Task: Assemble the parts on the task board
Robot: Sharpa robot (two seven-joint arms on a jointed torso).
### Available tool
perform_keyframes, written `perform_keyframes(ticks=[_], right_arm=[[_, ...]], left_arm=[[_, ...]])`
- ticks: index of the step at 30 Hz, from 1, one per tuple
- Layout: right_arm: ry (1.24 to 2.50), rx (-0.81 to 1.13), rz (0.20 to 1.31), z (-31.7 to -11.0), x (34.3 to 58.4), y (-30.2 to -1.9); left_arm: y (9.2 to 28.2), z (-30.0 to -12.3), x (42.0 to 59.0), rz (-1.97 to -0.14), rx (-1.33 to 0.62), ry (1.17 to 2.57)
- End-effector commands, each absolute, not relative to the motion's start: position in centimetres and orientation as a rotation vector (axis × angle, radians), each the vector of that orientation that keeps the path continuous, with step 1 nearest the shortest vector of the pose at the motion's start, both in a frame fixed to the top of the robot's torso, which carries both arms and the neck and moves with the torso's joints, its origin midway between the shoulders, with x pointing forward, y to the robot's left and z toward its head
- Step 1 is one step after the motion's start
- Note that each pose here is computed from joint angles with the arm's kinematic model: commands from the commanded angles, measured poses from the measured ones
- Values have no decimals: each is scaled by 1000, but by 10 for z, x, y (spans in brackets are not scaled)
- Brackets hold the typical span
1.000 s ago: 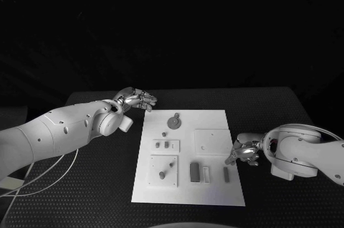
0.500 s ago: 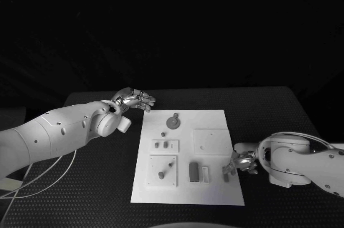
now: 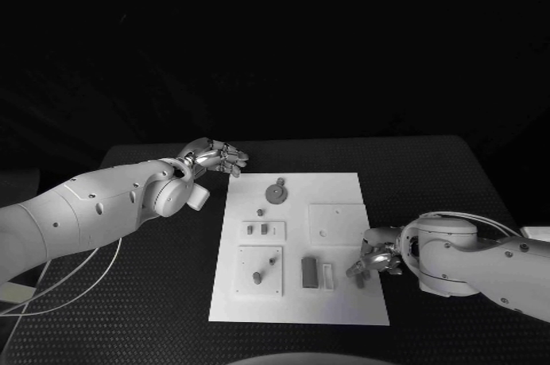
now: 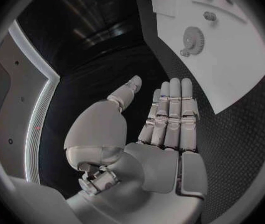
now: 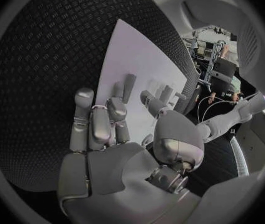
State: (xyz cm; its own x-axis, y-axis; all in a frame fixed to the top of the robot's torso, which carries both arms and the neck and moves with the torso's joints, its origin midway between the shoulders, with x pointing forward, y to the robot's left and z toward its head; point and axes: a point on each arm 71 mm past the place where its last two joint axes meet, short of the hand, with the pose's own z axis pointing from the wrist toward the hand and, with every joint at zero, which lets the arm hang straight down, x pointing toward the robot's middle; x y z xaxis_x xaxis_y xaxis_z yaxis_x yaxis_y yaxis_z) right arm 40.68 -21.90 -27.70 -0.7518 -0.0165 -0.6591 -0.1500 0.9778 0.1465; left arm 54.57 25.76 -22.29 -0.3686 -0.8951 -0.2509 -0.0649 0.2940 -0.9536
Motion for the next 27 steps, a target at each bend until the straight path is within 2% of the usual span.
perform_keyframes(ticks=[1,9,16,27], right_arm=[[2389,-229,183,-288,403,-217],[2366,-348,137,-296,399,-210],[2309,-415,112,-296,399,-205],[2324,-385,154,-296,396,-200]], left_arm=[[255,-222,545,-1213,-878,1677],[256,-222,545,-1212,-879,1679],[257,-222,545,-1210,-881,1678],[258,-222,545,-1207,-882,1677]])
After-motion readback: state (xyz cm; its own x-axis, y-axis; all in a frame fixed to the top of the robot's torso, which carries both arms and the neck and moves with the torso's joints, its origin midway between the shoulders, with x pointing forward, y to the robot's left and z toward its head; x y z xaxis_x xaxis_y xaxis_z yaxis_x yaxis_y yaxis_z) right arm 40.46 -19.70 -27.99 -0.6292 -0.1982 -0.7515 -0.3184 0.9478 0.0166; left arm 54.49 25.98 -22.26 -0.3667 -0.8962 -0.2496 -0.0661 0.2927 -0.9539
